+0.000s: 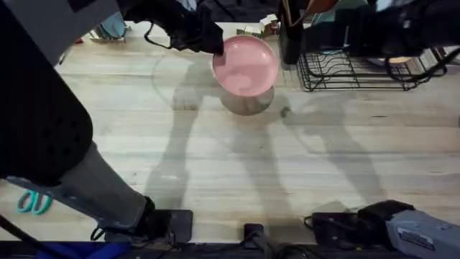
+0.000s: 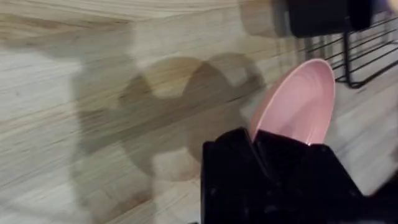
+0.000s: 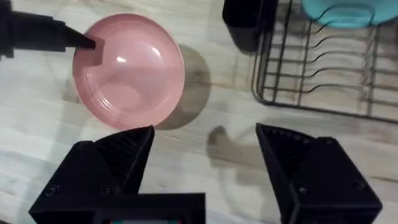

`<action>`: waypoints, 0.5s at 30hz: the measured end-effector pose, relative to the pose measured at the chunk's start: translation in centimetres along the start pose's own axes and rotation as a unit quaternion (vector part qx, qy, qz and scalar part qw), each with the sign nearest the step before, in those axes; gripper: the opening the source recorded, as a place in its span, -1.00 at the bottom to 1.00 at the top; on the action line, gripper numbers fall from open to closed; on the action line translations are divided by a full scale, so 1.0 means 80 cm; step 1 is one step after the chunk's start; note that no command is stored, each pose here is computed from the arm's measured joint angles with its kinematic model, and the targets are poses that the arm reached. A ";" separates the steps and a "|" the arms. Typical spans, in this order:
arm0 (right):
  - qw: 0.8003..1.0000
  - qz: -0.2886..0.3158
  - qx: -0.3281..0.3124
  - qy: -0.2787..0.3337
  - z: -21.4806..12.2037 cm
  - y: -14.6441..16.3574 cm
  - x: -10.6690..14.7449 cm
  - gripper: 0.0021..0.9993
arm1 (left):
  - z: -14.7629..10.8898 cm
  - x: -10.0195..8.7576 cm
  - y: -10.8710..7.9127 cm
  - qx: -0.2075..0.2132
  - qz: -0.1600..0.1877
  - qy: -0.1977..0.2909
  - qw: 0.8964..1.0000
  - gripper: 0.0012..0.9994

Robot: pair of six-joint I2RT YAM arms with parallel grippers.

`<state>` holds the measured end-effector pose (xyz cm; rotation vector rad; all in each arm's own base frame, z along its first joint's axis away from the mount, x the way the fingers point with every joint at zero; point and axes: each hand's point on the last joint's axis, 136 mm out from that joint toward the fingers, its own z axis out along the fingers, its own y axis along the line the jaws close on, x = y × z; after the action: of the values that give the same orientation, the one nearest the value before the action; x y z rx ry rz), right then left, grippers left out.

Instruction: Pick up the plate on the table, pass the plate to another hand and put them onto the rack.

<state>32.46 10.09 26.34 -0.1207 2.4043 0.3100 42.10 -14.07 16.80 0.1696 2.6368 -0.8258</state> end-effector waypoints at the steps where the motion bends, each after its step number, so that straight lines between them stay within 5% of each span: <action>1: 1.000 0.013 -0.001 0.003 0.004 0.001 0.001 0.99 | -0.002 -0.001 0.000 0.008 -0.006 -0.001 1.000 -0.92; 8: 0.994 0.110 0.000 0.018 0.025 0.005 0.002 0.99 | -0.018 -0.007 -0.002 0.064 -0.037 -0.009 0.997 -0.92; 15: 0.993 0.116 -0.027 0.003 0.038 0.035 -0.010 0.99 | -0.023 -0.008 -0.010 0.092 -0.041 -0.008 0.995 -0.92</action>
<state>34.53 13.56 25.18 0.1340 2.4190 0.4815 41.91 -13.72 18.83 0.1023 2.5648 -1.0931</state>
